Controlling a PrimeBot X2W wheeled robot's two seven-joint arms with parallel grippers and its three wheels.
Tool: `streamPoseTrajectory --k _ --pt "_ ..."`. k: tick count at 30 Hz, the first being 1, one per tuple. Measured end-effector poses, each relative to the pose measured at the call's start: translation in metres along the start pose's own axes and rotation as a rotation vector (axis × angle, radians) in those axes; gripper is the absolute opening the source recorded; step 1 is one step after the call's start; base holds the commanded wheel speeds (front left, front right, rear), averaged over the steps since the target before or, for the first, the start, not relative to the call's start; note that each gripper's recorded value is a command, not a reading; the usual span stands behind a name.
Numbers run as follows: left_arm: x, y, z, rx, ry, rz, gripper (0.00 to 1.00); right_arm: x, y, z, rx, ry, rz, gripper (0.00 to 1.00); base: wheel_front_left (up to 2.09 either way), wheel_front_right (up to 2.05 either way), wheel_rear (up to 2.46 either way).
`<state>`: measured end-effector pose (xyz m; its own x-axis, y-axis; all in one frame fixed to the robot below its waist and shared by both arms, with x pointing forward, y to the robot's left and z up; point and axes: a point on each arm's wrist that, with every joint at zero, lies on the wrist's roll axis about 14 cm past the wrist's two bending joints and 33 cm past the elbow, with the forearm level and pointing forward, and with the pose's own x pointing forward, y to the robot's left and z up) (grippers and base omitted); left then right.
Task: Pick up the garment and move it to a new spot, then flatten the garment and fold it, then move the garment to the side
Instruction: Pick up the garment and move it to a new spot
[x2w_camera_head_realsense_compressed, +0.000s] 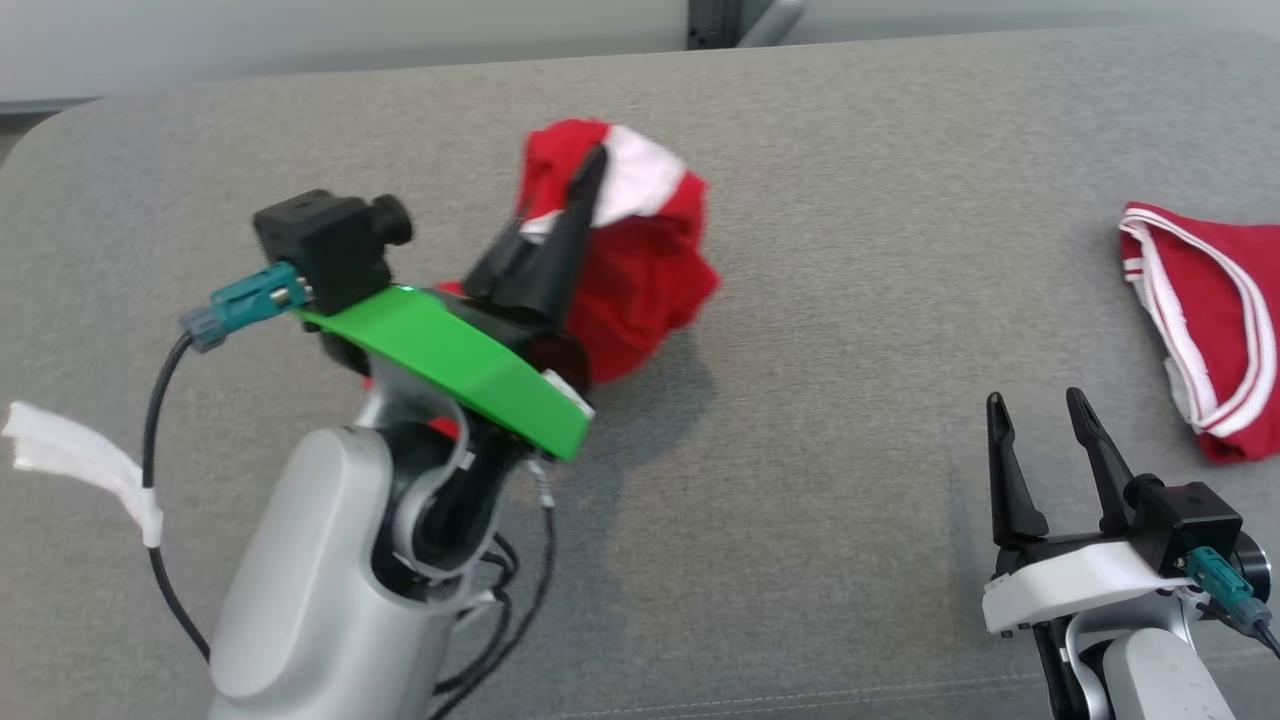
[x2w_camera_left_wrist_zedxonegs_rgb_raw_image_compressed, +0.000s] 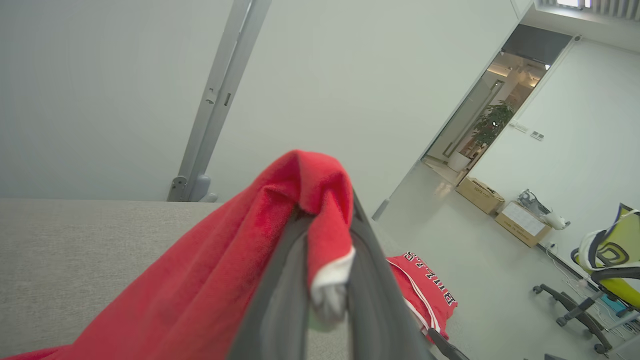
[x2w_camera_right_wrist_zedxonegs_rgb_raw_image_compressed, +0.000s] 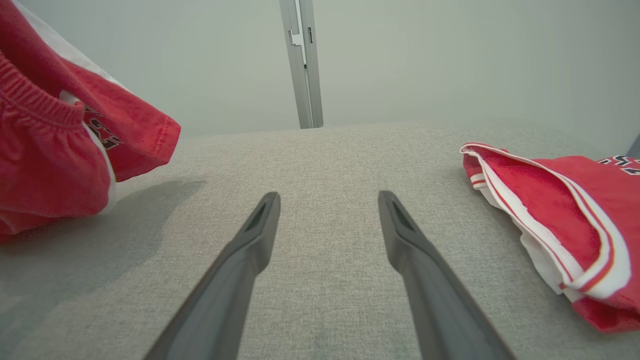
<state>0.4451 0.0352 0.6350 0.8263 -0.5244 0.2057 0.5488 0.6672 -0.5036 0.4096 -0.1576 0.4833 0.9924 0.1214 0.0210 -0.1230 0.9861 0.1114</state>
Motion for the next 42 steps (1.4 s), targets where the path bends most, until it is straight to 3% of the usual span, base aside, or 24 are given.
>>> streamPoseTrajectory --k 5,10,12,16,19,23,30,31,32,34,42 --pt "0.01 -0.069 -0.01 -0.104 0.074 -0.19 0.0 -0.01 -0.014 0.006 -0.001 -0.013 -0.047 1.0 0.0 0.0 0.0" --pt "0.013 -0.115 -0.031 -0.111 0.146 -0.361 0.0 -0.017 -0.025 0.01 0.013 -0.021 -0.084 1.0 0.0 0.0 0.0" --pt "0.012 -0.097 -0.056 -0.07 0.214 -0.321 0.0 -0.021 -0.032 0.008 0.016 -0.017 -0.107 1.0 0.0 0.0 0.0" --pt "-0.018 -0.008 -0.129 0.025 0.453 -0.096 0.0 -0.026 -0.041 0.0 0.019 0.009 -0.136 1.0 0.0 0.0 0.0" --pt "-0.055 0.038 -0.174 0.056 0.638 0.013 0.0 -0.03 -0.046 -0.008 0.02 0.034 -0.154 1.0 0.0 0.0 0.0" --pt "-0.097 0.063 -0.21 0.009 0.811 0.088 0.0 -0.031 -0.048 -0.016 0.023 0.058 -0.161 1.0 0.0 0.0 0.0" --pt "-0.116 0.081 -0.214 -0.044 0.838 0.163 0.0 -0.025 -0.041 -0.022 0.023 0.074 -0.135 1.0 0.0 0.0 0.0" --pt "-0.118 0.084 -0.214 -0.048 0.833 0.174 0.03 -0.024 -0.039 -0.022 0.024 0.075 -0.13 1.0 0.0 0.0 0.0" --pt "-0.119 0.085 -0.214 -0.056 0.83 0.183 0.29 -0.022 -0.037 -0.022 0.023 0.075 -0.123 1.0 0.0 0.0 0.0" --pt "-0.118 0.083 -0.211 -0.073 0.801 0.188 1.0 -0.021 -0.035 -0.022 0.022 0.074 -0.116 1.0 0.0 0.0 0.0" --pt "-0.102 0.082 -0.179 -0.067 0.614 0.192 1.0 -0.021 -0.031 -0.017 0.018 0.06 -0.105 1.0 0.0 0.0 0.0"
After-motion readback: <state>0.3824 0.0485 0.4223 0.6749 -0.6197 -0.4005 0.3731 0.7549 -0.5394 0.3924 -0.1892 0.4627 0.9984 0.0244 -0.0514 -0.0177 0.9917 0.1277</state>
